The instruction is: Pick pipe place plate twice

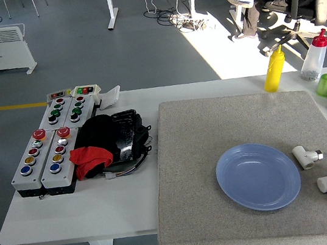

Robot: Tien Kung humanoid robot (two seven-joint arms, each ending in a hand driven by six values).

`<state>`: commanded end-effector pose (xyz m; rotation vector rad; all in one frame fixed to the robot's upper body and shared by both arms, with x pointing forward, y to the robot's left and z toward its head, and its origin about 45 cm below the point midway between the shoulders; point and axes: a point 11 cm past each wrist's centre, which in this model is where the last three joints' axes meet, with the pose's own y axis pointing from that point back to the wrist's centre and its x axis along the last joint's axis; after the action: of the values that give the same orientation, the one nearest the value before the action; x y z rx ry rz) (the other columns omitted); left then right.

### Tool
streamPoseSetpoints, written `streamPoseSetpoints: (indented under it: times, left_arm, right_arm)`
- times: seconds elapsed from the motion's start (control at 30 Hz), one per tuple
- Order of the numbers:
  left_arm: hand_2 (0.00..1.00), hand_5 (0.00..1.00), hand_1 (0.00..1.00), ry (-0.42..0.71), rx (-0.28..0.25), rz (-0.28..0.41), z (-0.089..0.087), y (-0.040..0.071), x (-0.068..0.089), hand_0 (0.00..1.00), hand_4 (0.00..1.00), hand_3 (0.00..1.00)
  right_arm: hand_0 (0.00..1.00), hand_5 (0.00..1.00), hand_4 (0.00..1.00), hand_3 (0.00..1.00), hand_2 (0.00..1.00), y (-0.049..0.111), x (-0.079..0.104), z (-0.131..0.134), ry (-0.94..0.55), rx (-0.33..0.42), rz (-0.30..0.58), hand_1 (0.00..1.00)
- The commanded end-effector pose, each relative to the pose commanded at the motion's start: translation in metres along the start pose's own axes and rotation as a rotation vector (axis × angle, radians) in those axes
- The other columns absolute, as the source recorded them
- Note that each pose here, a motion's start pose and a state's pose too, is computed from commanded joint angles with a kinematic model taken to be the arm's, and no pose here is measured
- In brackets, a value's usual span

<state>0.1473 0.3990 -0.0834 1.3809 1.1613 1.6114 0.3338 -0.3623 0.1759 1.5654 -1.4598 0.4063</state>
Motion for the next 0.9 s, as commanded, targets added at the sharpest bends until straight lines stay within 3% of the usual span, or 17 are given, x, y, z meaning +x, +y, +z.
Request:
streamPoseSetpoints:
  times: [0.37, 0.63, 0.77, 0.9]
  left_arm:
    - [0.690, 0.998, 0.664, 0.001, 0.000, 0.000, 0.000, 0.000, 0.000, 0.674, 0.340, 0.629]
    - [0.689, 0.998, 0.664, 0.001, 0.001, -0.001, 0.000, 0.000, 0.000, 0.673, 0.339, 0.629]
    - [0.689, 0.998, 0.664, -0.001, 0.005, 0.000, -0.001, 0.000, 0.000, 0.673, 0.339, 0.629]
    - [0.689, 0.998, 0.664, -0.003, 0.011, 0.001, -0.003, -0.001, 0.000, 0.674, 0.339, 0.629]
  right_arm:
    - [0.457, 0.123, 0.539, 0.689, 0.589, 0.002, 0.006, -0.002, -0.016, 0.017, 0.028, 0.534]
    - [0.423, 0.125, 0.509, 0.644, 0.576, 0.007, 0.018, -0.031, -0.027, 0.126, 0.087, 0.510]
    - [0.423, 0.125, 0.509, 0.644, 0.576, 0.009, 0.021, -0.066, -0.015, 0.242, 0.104, 0.510]
    - [0.415, 0.127, 0.503, 0.632, 0.567, 0.005, 0.015, -0.091, 0.021, 0.310, 0.081, 0.506]
